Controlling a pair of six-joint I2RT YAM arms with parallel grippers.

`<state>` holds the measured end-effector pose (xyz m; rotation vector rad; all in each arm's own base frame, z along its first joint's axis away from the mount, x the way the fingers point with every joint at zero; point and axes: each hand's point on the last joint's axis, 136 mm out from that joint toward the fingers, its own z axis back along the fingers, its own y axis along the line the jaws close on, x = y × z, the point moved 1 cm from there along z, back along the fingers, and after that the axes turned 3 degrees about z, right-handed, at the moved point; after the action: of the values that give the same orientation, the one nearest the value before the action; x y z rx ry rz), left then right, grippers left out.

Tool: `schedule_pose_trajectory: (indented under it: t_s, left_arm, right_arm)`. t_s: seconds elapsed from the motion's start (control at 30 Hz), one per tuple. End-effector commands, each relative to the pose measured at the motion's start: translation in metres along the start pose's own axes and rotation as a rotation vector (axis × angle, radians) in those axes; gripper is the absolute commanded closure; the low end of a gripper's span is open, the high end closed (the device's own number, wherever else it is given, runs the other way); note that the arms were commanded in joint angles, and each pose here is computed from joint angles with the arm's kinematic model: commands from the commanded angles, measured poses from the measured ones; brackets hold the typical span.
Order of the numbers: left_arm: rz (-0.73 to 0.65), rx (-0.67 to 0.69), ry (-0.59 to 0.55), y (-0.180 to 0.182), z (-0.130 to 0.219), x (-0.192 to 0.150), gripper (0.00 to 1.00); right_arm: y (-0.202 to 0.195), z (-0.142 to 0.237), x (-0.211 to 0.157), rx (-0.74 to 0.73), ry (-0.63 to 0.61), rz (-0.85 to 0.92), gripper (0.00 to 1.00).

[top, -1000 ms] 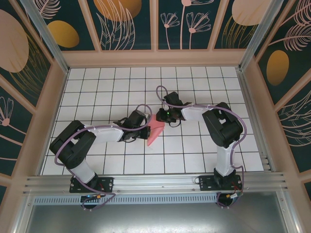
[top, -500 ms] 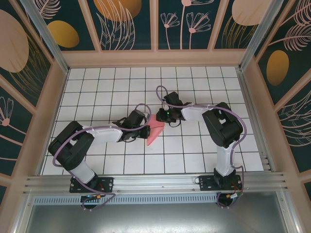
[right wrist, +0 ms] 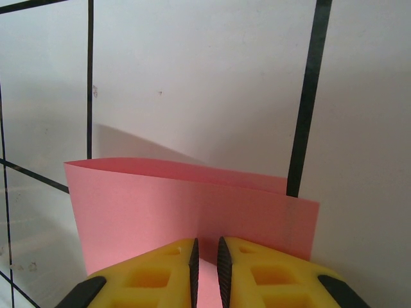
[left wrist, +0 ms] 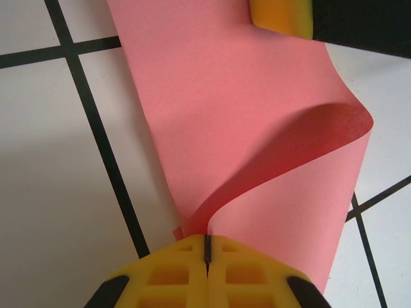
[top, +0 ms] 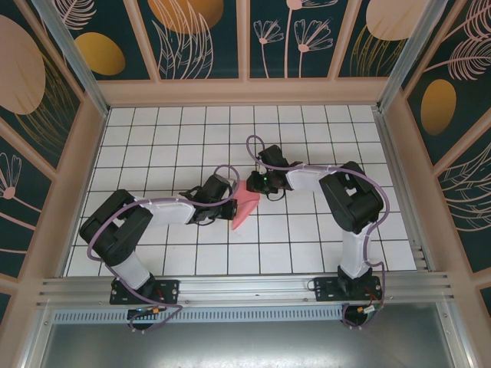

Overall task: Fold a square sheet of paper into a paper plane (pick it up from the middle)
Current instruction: Third fold the triangle at the center of the table.

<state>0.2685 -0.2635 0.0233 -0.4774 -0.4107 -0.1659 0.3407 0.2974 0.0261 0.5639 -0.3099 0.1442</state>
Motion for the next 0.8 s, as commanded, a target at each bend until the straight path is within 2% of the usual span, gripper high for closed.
schedule_pose_trajectory:
  t_s: [0.0,0.2,0.33,0.43,0.57,0.77]
  left_arm:
    - [0.019,0.019,-0.002,0.007,0.000,-0.001,0.93]
    - [0.033,-0.001,0.016,0.005,-0.002,-0.006,0.94]
    - [0.044,-0.012,0.014,0.004,-0.002,-0.007,0.94]
    - [0.047,-0.018,0.014,0.004,-0.003,-0.008,0.94]
    - [0.043,-0.026,0.020,0.003,-0.005,-0.009,0.94]
    - [0.046,-0.032,0.022,0.001,-0.006,-0.007,0.94]
  right_arm:
    - [-0.020,-0.019,-0.034,-0.079,0.107,-0.041,0.79]
    - [0.006,0.000,-0.010,-0.003,0.037,-0.024,0.77]
    - [0.022,0.038,0.012,0.044,-0.097,-0.037,0.74]
    - [0.027,0.068,0.013,0.092,-0.184,-0.078,0.75]
    - [0.037,0.090,-0.012,0.222,-0.223,-0.142,0.81]
    - [0.060,0.090,-0.065,0.419,-0.187,-0.236,0.93]
